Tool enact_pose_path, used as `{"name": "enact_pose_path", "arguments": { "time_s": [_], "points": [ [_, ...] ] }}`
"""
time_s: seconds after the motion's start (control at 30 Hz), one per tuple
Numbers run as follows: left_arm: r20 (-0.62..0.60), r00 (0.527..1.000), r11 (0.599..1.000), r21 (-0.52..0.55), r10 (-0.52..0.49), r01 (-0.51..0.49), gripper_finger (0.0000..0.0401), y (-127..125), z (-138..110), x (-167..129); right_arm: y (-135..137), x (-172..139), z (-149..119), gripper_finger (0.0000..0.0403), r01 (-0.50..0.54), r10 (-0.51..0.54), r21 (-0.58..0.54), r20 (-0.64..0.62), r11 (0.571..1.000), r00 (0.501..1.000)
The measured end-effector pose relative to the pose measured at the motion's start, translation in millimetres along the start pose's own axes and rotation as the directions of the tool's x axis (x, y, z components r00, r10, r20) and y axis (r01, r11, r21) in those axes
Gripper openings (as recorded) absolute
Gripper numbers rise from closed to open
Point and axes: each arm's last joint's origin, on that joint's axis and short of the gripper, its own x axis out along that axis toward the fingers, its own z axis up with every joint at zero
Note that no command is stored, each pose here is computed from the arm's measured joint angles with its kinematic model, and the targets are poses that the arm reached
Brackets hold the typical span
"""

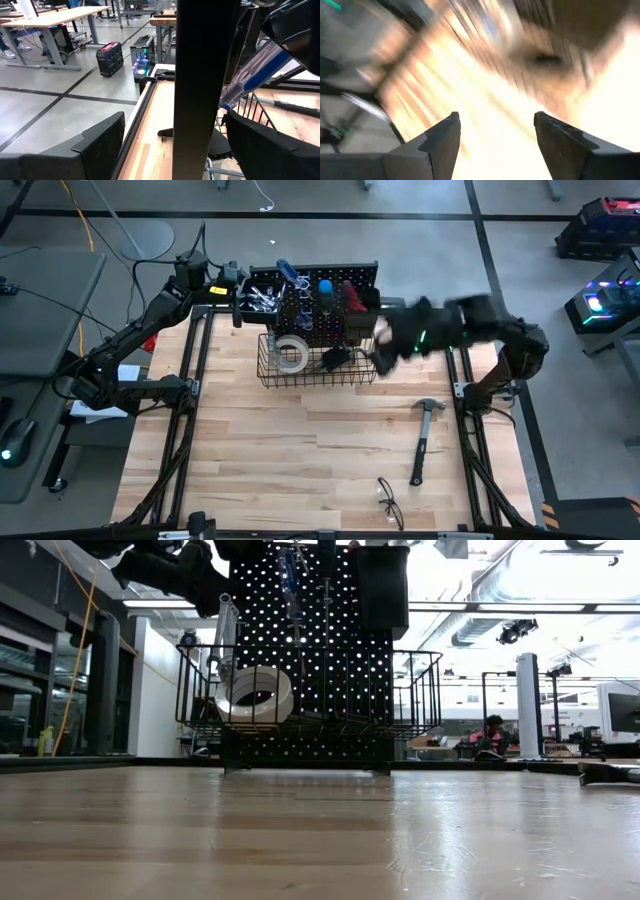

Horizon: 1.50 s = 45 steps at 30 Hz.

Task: Hang tools onto peg board
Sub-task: Put the hammer in the right black bin on the pegboard

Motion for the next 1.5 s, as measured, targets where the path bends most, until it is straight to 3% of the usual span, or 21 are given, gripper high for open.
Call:
{"name": "enact_pose_path", "arguments": {
  "time_s": [0.07, 0.13, 0.2, 0.37, 0.47, 0.67, 0.97, 1.17, 1.5],
  "points": [
    [0.000, 1.000, 1.000, 0.000, 0.000, 0.000, 0.0323, 0, 0, 0, 2, 13, -27, 0.0240, 0.102, -0.084, 0.102, -0.169, 0.989, 0.982],
    [0.000, 1.000, 1.000, 0.000, 0.000, 0.000, 0.0323, 0, 0, 0, 7, 34, -51, 0.0240, 0.142, -0.081, 0.187, -0.301, 0.972, 0.950],
    [0.000, 1.000, 1.000, 0.000, 0.000, 0.000, 0.0323, 0, 0, 0, 6, 59, -79, 0.0240, 0.262, -0.135, 0.237, -0.446, 0.935, 0.885],
    [0.000, 1.000, 1.000, 0.000, 0.001, -0.001, 0.0323, 0, 0, 0, -16, 119, -154, 0.0240, 0.539, -0.299, 0.174, -0.674, 0.825, 0.676],
    [0.000, 1.000, 1.000, 0.012, 0.002, -0.002, 0.0323, 0, 0, 0, -36, 144, -185, 0.0240, 0.615, -0.323, 0.195, -0.710, 0.764, 0.626],
    [-0.001, 1.000, 1.000, 0.016, 0.002, -0.002, 0.0323, 0, 0, 0, -70, 163, -206, 0.0240, 0.627, -0.281, 0.346, -0.672, 0.698, 0.685],
    [-0.003, 1.000, 1.000, 0.016, 0.009, -0.009, 0.0323, 0, 0, 0, -107, 132, -204, 0.0240, 0.625, -0.276, 0.476, -0.613, 0.618, 0.740],
    [-0.005, 1.000, 1.000, 0.016, 0.017, -0.017, 0.0323, 1, 0, 0, -133, 121, -214, 0.0240, 0.654, -0.263, 0.544, -0.628, 0.525, 0.733],
    [-0.005, 1.000, 1.000, 0.015, 0.017, -0.017, 0.0323, 1, 0, 0, -154, 142, -234, 0.0240, 0.661, -0.257, 0.603, -0.621, 0.447, 0.740]
  ]
}}
